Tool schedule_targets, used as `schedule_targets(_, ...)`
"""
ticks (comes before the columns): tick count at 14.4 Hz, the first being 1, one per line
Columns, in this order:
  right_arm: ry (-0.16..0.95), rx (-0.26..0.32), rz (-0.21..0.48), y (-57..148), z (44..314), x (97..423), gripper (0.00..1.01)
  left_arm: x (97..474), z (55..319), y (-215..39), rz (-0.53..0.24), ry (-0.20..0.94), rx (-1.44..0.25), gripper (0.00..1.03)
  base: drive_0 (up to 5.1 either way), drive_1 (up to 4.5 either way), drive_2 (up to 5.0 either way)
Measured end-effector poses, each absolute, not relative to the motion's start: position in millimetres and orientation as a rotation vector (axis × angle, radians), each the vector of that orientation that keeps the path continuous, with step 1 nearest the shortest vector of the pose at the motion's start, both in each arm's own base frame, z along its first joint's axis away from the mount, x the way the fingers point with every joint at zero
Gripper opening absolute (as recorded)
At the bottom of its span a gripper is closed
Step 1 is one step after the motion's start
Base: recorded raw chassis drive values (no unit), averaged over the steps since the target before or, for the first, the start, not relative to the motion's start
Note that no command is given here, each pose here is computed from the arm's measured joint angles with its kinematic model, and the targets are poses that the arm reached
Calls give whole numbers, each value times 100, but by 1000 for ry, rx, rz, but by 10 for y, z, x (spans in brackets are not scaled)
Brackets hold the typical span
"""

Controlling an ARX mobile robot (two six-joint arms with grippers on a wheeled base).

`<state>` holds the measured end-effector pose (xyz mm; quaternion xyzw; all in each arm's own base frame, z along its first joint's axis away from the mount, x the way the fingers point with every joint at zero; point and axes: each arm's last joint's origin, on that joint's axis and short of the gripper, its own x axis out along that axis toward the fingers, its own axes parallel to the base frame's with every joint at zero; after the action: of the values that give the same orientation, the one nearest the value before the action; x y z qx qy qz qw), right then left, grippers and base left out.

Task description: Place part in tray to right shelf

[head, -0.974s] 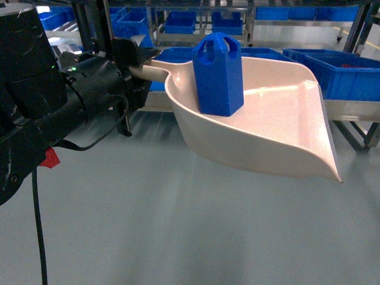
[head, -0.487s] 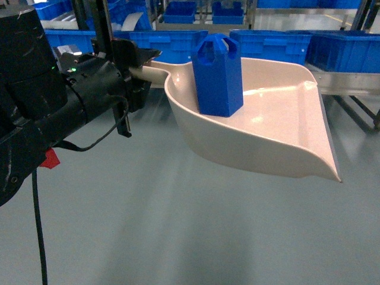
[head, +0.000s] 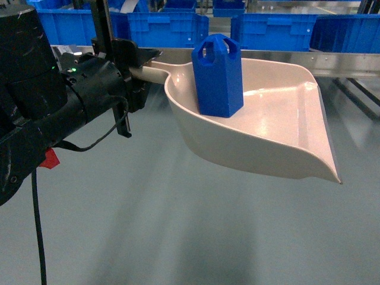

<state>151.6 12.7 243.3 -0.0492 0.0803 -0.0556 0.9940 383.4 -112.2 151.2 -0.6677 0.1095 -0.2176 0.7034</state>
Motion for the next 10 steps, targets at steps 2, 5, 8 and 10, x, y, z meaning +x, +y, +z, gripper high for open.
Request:
schedule_targets(2, 160, -98, -111, 127, 2433, 1516, 98, 3834, 1512, -1122, -484, 243, -1485, 12, 0, 0, 0)
schedule_targets(5, 158, -98, -111, 127, 2436, 1516, 98, 3833, 1517, -1121, -489, 241, -1486, 12, 0, 0, 0)
schedule_targets(8, 159, -98, -110, 127, 2435, 1516, 98, 3837, 1515, -1111, -482, 237, -1487, 12, 0, 0, 0)
schedule_targets(10, 161, -99, -111, 127, 2432, 1516, 98, 3834, 1513, -1119, -485, 242, -1486, 12, 0, 0, 0)
